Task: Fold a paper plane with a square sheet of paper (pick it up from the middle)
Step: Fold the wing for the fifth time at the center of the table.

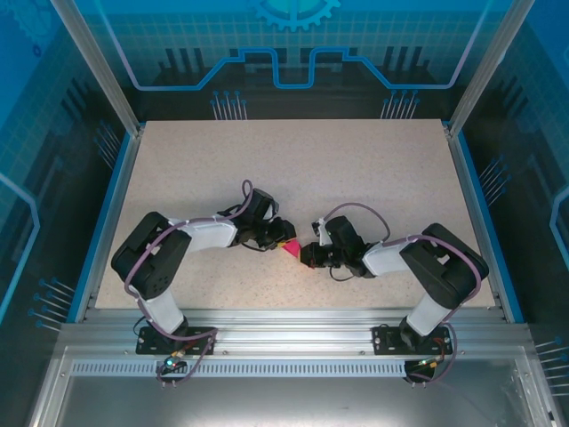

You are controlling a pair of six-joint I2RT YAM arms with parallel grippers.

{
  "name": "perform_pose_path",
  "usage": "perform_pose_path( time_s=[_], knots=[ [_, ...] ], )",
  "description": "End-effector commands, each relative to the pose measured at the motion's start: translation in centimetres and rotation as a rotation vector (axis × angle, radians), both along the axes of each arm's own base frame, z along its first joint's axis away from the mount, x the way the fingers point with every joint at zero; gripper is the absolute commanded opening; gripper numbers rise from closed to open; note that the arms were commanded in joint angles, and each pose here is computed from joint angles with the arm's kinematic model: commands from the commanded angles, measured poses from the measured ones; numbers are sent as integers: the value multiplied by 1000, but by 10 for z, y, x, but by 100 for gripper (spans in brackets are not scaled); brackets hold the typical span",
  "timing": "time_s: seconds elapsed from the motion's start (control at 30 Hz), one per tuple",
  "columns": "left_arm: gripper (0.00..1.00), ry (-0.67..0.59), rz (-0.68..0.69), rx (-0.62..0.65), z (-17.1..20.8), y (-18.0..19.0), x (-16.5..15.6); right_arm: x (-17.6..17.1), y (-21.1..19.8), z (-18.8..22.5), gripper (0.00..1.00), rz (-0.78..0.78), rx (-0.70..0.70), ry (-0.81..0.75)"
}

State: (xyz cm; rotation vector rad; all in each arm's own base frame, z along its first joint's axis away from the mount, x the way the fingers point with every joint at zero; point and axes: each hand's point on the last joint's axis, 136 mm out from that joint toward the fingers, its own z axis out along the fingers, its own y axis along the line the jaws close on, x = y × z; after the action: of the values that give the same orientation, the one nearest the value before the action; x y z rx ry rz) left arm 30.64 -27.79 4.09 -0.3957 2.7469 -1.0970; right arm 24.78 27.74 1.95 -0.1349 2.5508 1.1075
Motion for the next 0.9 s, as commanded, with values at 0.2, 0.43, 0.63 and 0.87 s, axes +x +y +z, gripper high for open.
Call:
perform_pose_path(
  time_s=[0.2, 0.43, 0.63, 0.87],
  knots=[
    [30, -12, -12, 44, -3, 1, 5, -3, -9, -2, 19, -9, -12, 29],
    [29, -6, -12, 45, -6, 0, 5, -6, -17, -1, 32, 39, -91, 2],
    [29, -5, -15, 48, -6, 0, 5, -9, -18, -2, 22, 55, -96, 2],
    [29, 5, -20, 52, -9, 0, 5, -11, -14, -3, 8, 55, -58, 26]
  ],
)
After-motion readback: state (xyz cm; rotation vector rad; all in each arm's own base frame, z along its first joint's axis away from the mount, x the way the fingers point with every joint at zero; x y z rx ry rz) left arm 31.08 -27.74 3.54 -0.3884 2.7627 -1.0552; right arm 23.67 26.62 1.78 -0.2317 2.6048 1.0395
